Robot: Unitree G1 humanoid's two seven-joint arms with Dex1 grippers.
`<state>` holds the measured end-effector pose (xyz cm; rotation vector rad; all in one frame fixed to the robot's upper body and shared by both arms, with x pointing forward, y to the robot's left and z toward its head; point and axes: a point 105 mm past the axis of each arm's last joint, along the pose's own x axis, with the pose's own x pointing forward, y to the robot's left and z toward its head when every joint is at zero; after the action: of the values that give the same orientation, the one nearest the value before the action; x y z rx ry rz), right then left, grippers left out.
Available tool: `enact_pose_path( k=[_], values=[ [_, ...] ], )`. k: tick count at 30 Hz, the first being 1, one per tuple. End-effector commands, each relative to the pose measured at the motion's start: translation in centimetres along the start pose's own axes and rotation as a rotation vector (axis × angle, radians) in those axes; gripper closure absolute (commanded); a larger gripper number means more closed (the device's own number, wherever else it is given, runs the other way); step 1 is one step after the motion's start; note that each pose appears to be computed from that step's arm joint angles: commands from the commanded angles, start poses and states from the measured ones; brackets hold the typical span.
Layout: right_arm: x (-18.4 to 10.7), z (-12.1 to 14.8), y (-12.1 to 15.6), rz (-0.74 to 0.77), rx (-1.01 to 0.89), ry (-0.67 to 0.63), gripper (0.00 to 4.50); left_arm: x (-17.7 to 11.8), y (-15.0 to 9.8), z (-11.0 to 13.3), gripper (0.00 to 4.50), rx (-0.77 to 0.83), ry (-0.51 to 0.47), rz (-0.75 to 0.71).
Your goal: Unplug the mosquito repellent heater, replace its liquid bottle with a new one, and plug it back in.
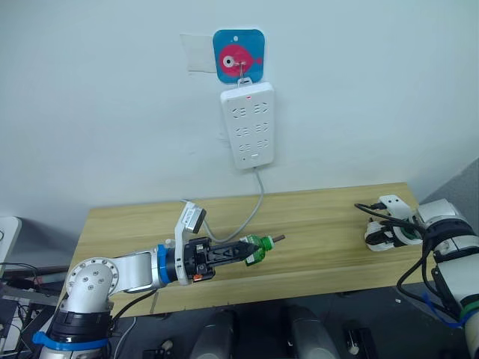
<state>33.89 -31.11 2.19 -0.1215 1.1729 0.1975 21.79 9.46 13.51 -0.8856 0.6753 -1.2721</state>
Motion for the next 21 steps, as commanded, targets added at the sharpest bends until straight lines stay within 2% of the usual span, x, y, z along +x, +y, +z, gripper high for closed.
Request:
enact_pose_path(
  k=[1,2,3,8,11,14,18,21],
  values=[
    [-0.7,0.6,-0.4,0.000,0.010,-0.029,0.51,0.2,-0.6,0.4,2.23,0.025,0.004,-0.031],
    [-0.7,0.5,-0.5,0.000,0.011,-0.029,0.16,0.3,-0.6,0.4,2.23,0.025,0.006,-0.033],
    [-0.7,0.5,-0.5,0.000,0.013,-0.030,0.04,0.3,-0.6,0.5,2.23,0.025,0.009,-0.035],
    [-1.4,0.6,-1.0,0.007,0.015,-0.039,0.04,0.2,-0.5,0.5,2.23,0.022,0.019,-0.039],
    [-3.5,0.6,-1.4,0.037,0.003,-0.036,0.04,0.2,-0.5,0.5,2.23,0.018,0.022,-0.047],
    [-6.1,1.2,-0.7,0.078,0.004,-0.070,0.04,0.3,-0.6,0.8,2.23,0.026,0.018,-0.055],
    [-10.5,2.1,0.3,0.074,-0.079,-0.163,0.04,0.3,-1.3,2.4,2.23,0.091,-0.020,-0.066],
    [-13.1,1.9,1.8,0.093,-0.121,-0.227,0.04,0.7,-2.0,3.4,2.23,0.196,-0.027,-0.053]
  ],
)
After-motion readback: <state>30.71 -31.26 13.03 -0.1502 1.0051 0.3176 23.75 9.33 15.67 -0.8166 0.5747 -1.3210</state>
